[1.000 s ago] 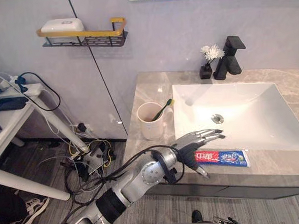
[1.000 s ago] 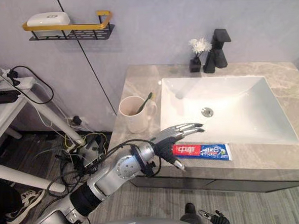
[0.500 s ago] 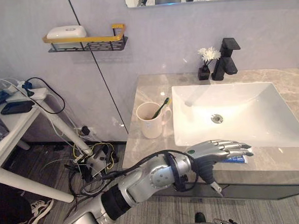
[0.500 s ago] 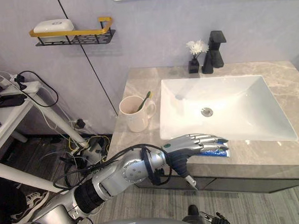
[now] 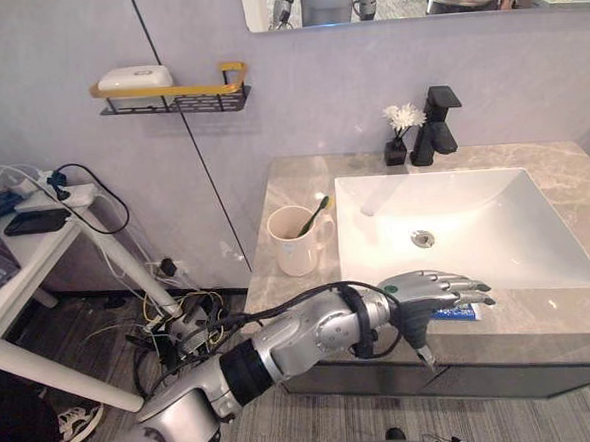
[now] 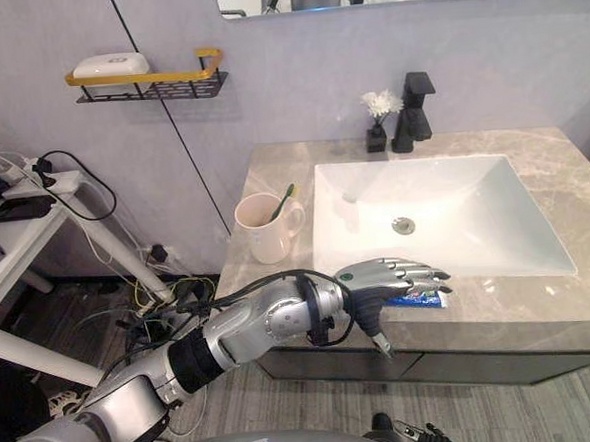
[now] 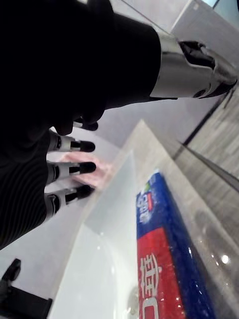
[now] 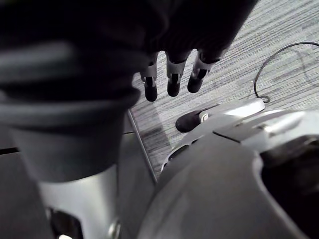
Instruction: Organize washtable
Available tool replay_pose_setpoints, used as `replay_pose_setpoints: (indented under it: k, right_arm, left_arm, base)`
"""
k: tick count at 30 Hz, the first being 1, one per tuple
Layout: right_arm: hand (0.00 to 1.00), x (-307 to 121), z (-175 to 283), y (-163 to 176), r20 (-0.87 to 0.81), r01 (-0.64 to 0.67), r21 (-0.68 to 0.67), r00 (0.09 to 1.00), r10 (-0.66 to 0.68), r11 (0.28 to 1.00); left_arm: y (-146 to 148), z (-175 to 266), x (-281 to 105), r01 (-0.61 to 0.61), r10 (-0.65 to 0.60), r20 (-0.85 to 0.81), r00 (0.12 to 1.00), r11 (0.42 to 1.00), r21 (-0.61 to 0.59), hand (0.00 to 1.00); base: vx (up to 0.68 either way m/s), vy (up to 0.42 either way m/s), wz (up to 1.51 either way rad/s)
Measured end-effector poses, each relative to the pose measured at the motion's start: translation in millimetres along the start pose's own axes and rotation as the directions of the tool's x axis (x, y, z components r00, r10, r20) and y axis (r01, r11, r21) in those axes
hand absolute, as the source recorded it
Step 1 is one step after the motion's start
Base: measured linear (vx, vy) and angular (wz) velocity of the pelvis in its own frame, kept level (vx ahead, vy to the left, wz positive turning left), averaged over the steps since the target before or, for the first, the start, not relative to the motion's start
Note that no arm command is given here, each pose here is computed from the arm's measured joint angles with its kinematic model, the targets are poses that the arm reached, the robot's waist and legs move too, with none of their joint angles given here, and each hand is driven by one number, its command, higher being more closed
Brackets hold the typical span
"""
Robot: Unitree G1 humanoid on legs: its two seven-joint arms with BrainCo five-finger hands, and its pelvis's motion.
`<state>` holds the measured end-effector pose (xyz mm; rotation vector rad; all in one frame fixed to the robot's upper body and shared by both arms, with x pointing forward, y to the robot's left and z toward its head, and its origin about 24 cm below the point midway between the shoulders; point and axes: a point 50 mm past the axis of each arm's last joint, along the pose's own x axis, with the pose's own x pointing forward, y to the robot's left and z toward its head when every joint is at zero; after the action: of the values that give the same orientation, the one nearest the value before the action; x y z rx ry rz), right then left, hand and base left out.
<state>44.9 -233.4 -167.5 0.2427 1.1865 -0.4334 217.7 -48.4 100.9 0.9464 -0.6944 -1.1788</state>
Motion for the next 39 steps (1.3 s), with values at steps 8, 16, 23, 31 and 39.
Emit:
replay_pose_setpoints:
  k: [8, 16, 23, 31, 39]
  right_arm:
    - [0.0, 0.2, 0.8, 0.1, 0.001, 0.001, 0.003, 1.0, -0.001, 1.0]
    - [0.0, 2.0, 7.6, 3.7, 0.007, -0.007, 0.012, 1.0, 0.007, 1.0]
    - [0.0, 3.7, 15.5, 9.5, 0.027, -0.021, 0.011, 0.999, 0.02, 1.0]
    - [0.0, 4.5, 23.1, 14.3, 0.055, -0.034, 0.011, 0.998, 0.034, 0.999]
    - [0.0, 4.7, 22.6, 18.2, 0.054, -0.045, 0.01, 0.998, 0.044, 0.999]
  left_arm:
    - [8.3, -8.6, 11.4, 0.005, 0.0, -0.051, 0.999, 0.995, 0.099, 0.0]
    - [-7.0, -43.2, 2.9, 0.076, -0.058, -0.214, 0.975, 0.994, 0.076, 0.0]
    - [-6.9, -58.1, -7.5, 0.041, -0.03, -0.293, 0.956, 0.999, 0.028, 0.0]
    - [-1.9, -64.7, -13.9, 0.016, -0.011, -0.317, 0.948, 1.0, 0.012, 0.0]
    - [0.4, -66.1, -19.1, 0.003, 0.001, -0.324, 0.946, 1.0, 0.014, 1.0]
  base:
    - [0.0, 0.0, 0.0]
    - [0.01, 0.002, -0.04]
    - [0.01, 0.0, 0.0]
    - [0.04, 0.003, 0.0]
    - [0.0, 0.0, 0.0]
